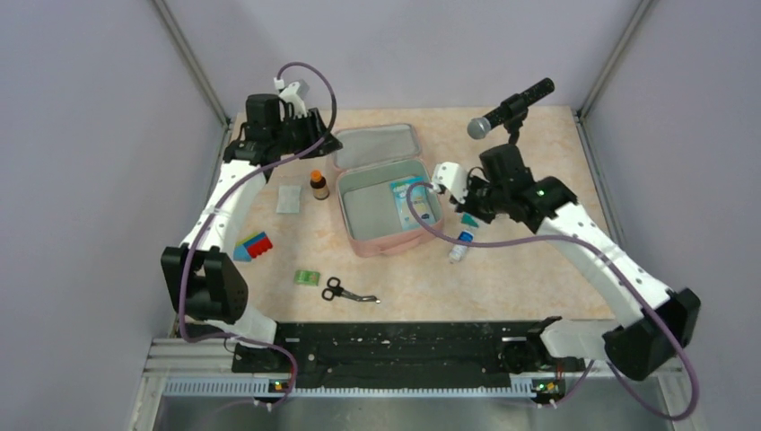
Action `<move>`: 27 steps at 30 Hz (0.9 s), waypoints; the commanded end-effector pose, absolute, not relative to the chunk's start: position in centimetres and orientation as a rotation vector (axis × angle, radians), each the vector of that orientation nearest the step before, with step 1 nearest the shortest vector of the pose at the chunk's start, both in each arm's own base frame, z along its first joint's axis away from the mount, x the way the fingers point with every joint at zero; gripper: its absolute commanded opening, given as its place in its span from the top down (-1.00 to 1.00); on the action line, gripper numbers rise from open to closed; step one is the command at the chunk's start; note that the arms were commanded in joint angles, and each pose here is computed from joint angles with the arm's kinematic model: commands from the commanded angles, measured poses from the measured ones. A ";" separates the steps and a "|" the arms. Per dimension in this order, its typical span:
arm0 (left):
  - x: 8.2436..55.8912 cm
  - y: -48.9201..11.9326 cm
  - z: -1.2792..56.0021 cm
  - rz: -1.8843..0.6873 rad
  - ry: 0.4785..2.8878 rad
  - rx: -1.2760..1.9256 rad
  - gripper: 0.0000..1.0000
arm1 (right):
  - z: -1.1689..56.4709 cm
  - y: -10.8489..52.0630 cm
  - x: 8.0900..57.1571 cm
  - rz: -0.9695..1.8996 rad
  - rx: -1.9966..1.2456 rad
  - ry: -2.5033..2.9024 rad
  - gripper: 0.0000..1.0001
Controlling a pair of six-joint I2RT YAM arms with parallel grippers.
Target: Organize the medicine kit
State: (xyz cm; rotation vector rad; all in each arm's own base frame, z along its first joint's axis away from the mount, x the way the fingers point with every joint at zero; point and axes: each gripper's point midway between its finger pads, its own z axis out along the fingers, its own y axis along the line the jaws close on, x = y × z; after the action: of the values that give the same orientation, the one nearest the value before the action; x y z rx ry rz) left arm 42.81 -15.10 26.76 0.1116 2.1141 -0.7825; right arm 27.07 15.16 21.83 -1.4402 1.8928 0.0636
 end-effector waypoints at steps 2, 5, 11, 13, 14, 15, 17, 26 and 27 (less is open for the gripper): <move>40.1 -13.7 30.4 -0.767 2.066 0.225 0.10 | 21.9 21.7 30.7 0.145 -1.689 1.633 1.00; 39.0 -11.7 30.1 -0.732 2.092 0.177 0.10 | 21.2 24.3 32.4 0.160 -1.819 1.442 1.00; 37.6 -8.2 29.4 -0.672 2.090 0.057 0.08 | 18.1 28.4 35.0 0.176 -2.001 1.220 1.00; 37.3 -7.7 28.9 -0.680 2.095 0.021 0.07 | 17.4 29.7 35.5 0.181 -2.036 1.177 1.00; 37.2 -7.6 28.7 -0.684 2.098 0.005 0.07 | 17.2 30.2 35.9 0.177 -2.047 1.159 1.00; 37.0 -7.5 28.5 -0.688 2.100 -0.007 0.07 | 16.8 30.6 36.1 0.177 -2.057 1.149 1.00; 36.9 -7.3 28.2 -0.694 2.102 -0.025 0.07 | 15.8 31.4 36.8 0.184 -2.068 1.151 1.00; 36.9 -6.9 27.7 -0.693 2.113 -0.057 0.02 | 11.1 31.3 40.0 0.063 -2.105 1.222 1.00; 36.9 -6.8 27.5 -0.689 2.118 -0.063 -0.01 | 10.8 31.3 40.3 0.049 -2.103 1.224 1.00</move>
State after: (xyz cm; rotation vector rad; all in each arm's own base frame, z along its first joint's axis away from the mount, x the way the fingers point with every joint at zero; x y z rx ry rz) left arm 36.89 -6.97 26.26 -0.0660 2.1654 -0.6910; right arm 38.45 30.08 9.85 -2.1354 1.2976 0.1332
